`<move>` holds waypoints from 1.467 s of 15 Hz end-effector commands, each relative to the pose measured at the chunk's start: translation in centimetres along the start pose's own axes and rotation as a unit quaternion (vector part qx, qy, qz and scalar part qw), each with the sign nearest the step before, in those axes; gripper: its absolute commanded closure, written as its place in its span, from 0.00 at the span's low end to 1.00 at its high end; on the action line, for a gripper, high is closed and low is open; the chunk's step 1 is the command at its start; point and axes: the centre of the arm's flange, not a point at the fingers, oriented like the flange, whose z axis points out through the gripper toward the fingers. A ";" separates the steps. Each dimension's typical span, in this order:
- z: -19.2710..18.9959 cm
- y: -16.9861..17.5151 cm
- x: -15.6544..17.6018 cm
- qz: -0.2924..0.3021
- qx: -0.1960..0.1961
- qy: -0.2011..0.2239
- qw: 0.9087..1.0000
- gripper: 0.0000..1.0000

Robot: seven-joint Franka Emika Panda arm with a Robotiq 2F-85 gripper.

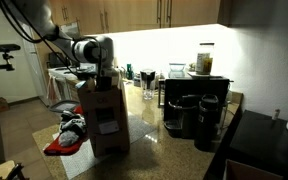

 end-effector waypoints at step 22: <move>0.1 0.0 1.6 0.117 0.050 0.029 0.991 0.00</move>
